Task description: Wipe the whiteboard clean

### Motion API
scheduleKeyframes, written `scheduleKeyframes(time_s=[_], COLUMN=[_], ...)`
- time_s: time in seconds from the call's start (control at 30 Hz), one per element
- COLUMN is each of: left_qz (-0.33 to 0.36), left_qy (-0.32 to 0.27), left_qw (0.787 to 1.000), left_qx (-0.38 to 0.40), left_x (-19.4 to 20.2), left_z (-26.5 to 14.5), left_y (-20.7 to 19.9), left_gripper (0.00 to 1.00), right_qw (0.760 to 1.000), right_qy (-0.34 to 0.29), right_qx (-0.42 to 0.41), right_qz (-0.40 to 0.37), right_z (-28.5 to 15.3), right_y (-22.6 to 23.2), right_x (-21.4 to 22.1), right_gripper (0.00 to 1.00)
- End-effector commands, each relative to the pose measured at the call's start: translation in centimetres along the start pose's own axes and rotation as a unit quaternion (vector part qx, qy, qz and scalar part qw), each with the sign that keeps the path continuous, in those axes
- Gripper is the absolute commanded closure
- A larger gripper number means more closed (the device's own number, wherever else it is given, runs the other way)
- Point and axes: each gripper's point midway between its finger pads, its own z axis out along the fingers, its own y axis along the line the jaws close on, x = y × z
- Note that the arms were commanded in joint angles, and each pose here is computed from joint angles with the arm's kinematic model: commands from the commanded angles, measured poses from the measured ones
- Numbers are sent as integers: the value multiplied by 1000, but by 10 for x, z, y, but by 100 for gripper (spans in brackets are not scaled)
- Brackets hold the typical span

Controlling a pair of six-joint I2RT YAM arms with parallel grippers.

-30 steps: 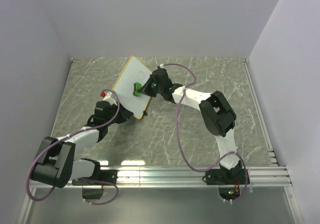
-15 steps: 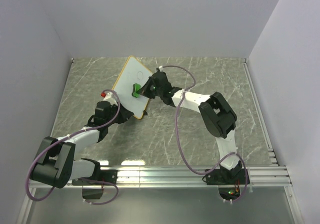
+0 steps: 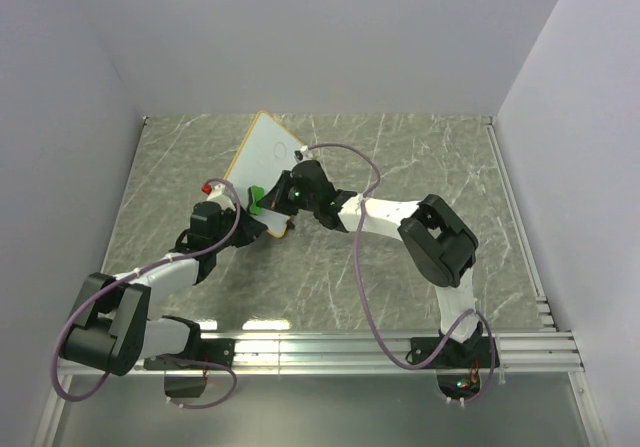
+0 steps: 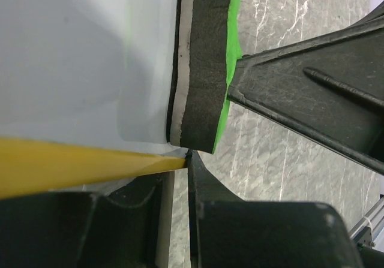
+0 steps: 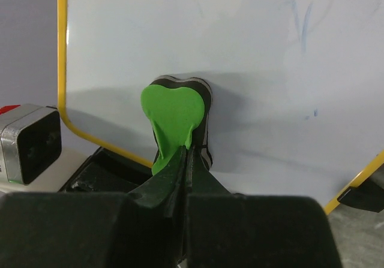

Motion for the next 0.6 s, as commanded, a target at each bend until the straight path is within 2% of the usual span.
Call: scheduleKeyframes(time_s=[0.0,0.23,0.57], left_qz=[42,46,51], left_qy=[52,55,60], left_qw=[996,995,994], left_qx=[63,65,69], left_x=[25,26,29], left_z=[-5,-5,-4], left_y=[-26,-28,-32], left_gripper=[100,100,100], right_qw=[999,997,986], right_qy=[39,16,-22], right_qx=[-5,76,164], right_qz=[-12,-6,19], right_z=[2,18,10], right_y=[5,-43,-115], right_x=[25,-8,-57], right_gripper=[100,100,100])
